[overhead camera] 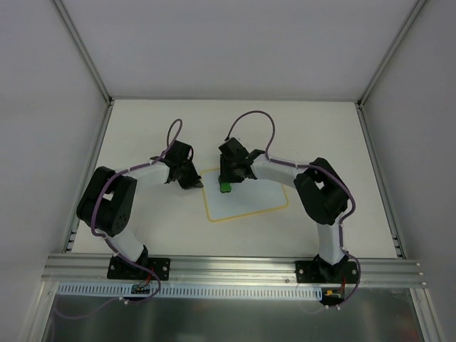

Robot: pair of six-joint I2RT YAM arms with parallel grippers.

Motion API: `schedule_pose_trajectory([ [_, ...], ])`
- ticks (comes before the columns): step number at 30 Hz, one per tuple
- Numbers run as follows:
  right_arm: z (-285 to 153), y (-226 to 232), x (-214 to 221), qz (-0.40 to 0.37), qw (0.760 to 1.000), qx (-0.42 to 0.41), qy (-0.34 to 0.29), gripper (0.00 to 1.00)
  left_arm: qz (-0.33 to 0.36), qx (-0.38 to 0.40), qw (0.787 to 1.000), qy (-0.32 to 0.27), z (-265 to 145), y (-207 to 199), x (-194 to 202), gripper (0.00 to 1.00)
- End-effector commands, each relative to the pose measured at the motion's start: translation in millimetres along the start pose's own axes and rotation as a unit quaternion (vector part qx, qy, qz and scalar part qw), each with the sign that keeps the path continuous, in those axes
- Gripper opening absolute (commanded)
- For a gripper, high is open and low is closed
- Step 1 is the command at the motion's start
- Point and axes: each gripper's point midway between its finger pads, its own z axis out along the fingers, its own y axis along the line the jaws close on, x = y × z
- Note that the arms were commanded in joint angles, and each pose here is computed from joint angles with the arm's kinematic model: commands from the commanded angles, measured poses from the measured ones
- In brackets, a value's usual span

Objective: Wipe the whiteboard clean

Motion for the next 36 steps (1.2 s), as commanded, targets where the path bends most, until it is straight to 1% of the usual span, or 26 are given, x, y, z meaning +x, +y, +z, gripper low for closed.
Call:
schedule_pose_trajectory([
  [1, -14.4, -81.7, 19.9, 0.038, 0.994, 0.099, 0.040, 0.01, -0.006, -0.086, 0.996, 0.030, 1.2, 46.5, 17.8, 0.00],
  [2, -18.7, -113.2, 23.7, 0.060, 0.989, 0.127, 0.044, 0.00, -0.005, -0.085, 0.996, 0.030, 1.1, 45.8, 17.5, 0.00],
  [3, -34.2, -124.8, 11.3, 0.067, 0.989, 0.134, 0.019, 0.00, -0.007, -0.084, 0.996, 0.030, 1.0, 46.2, 17.0, 0.00],
  [5, -52.2, -160.0, -2.2, 0.098, 0.983, 0.154, -0.003, 0.00, -0.007, -0.083, 0.996, 0.029, 0.2, 45.7, 16.7, 0.00],
  [6, -61.2, -174.6, 0.5, 0.099, 0.981, 0.167, -0.009, 0.00, -0.006, -0.083, 0.996, 0.027, -0.4, 45.4, 16.1, 0.00],
  [7, -82.5, -180.6, -15.3, 0.096, 0.981, 0.164, -0.042, 0.00, -0.006, -0.083, 0.996, 0.025, -0.7, 45.5, 15.5, 0.00],
  [9, -104.9, -210.5, -27.2, 0.111, 0.973, 0.190, -0.074, 0.00, -0.004, -0.082, 0.996, 0.023, -1.5, 44.4, 14.1, 0.00],
  [10, -123.0, -217.3, -38.3, 0.112, 0.970, 0.190, -0.100, 0.00, -0.004, -0.081, 0.996, 0.022, -1.9, 43.7, 13.4, 0.00],
  [13, -143.9, -257.6, -48.9, 0.149, 0.958, 0.213, -0.121, 0.00, -0.002, -0.077, 0.997, 0.020, -3.0, 40.7, 11.4, 0.00],
  [16, -145.4, -290.7, -53.2, 0.180, 0.953, 0.218, -0.112, 0.01, 0.000, -0.072, 0.997, 0.017, -4.1, 37.4, 8.7, 0.00],
  [17, -136.7, -299.8, -48.7, 0.182, 0.953, 0.222, -0.095, 0.02, 0.000, -0.072, 0.997, 0.017, -3.6, 37.0, 8.2, 0.00],
  [18, -135.4, -312.0, -48.7, 0.195, 0.950, 0.226, -0.092, 0.02, 0.001, -0.070, 0.997, 0.017, -3.5, 35.6, 7.6, 0.00],
  [23, -116.0, -334.1, -56.2, 0.218, 0.947, 0.217, -0.095, 0.04, 0.002, -0.063, 0.998, 0.013, -5.8, 30.5, 3.2, 0.00],
  [26, -105.1, -334.0, -55.6, 0.225, 0.948, 0.210, -0.084, 0.09, 0.006, -0.059, 0.998, 0.007, -7.9, 26.7, -0.3, 0.00],
  [29, -104.6, -340.6, -54.8, 0.246, 0.942, 0.211, -0.085, 0.22, 0.007, -0.052, 0.999, 0.006, -9.6, 22.8, -1.9, 0.00],
  [30, -103.8, -341.3, -51.1, 0.250, 0.941, 0.212, -0.081, 0.32, 0.008, -0.048, 0.999, 0.002, -12.0, 20.1, -3.7, 0.04],
  [32, -104.1, -340.9, -49.9, 0.254, 0.940, 0.211, -0.082, 0.45, 0.010, -0.042, 0.999, -0.002, -14.6, 17.2, -5.7, 0.13],
  [33, -103.6, -341.3, -47.9, 0.256, 0.940, 0.211, -0.080, 0.55, 0.013, -0.036, 0.999, -0.010, -17.8, 13.3, -9.7, 0.20],
  [34, -103.7, -340.5, -45.2, 0.257, 0.940, 0.209, -0.077, 0.61, 0.015, -0.034, 0.999, -0.011, -19.8, 11.9, -10.5, 0.24],
  [35, -107.6, -338.6, -46.3, 0.256, 0.941, 0.206, -0.082, 0.65, 0.021, -0.030, 0.999, -0.013, -22.3, 9.6, -12.2, 0.28],
  [36, -111.5, -338.0, -47.3, 0.256, 0.940, 0.206, -0.087, 0.73, 0.022, -0.023, 0.999, -0.019, -27.3, 5.6, -14.7, 0.37],
])
